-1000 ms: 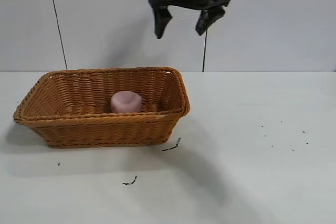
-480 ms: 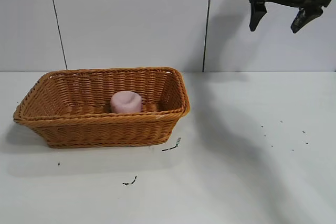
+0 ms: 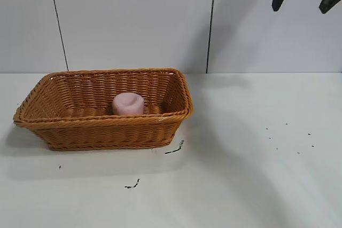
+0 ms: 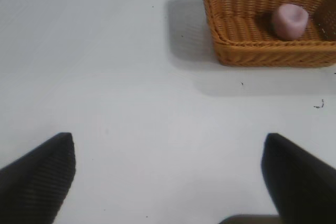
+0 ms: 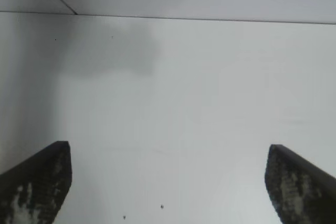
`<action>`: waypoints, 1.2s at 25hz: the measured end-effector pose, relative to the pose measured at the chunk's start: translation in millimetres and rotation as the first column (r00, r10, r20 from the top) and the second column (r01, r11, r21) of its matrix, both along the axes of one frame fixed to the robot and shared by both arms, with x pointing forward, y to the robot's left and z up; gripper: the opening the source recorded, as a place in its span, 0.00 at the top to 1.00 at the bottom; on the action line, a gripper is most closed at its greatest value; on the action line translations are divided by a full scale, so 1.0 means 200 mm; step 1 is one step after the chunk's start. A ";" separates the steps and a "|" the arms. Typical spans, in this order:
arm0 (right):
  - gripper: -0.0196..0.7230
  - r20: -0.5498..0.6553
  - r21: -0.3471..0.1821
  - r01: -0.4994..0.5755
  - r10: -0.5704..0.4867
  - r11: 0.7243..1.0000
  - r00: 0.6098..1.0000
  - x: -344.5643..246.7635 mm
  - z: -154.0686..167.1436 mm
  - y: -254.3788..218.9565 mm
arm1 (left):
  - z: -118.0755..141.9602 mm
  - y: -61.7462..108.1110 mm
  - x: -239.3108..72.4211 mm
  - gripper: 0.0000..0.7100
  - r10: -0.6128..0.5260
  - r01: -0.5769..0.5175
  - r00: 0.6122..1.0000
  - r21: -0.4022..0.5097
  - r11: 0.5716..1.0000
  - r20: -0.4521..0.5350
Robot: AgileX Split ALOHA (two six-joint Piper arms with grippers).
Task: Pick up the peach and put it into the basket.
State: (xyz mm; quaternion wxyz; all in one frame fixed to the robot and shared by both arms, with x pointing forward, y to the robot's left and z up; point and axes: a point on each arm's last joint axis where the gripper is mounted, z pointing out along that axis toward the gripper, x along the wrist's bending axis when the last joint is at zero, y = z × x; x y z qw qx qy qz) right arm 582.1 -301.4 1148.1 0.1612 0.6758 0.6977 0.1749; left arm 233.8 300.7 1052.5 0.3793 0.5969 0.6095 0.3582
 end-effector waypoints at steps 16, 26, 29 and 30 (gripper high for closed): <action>0.04 0.222 0.001 0.002 -0.002 1.000 0.975 -1.41 -0.33 0.03 | 0.00 0.00 0.00 0.02 0.000 0.000 1.000 0.000 1.000 0.000; 0.04 0.557 0.005 0.000 -0.003 1.000 0.831 -1.71 -0.47 0.03 | 0.00 0.00 0.00 0.02 0.000 0.000 1.000 0.000 1.000 0.000; 0.04 0.592 0.009 -0.002 -0.004 1.000 0.806 -1.74 -0.47 0.04 | 0.00 0.00 0.00 0.02 0.000 0.000 1.000 0.000 1.000 0.000; 0.04 0.595 0.009 -0.002 -0.004 1.000 0.804 -1.74 -0.48 0.04 | 0.00 0.00 0.00 0.02 0.000 0.000 1.000 0.000 1.000 0.000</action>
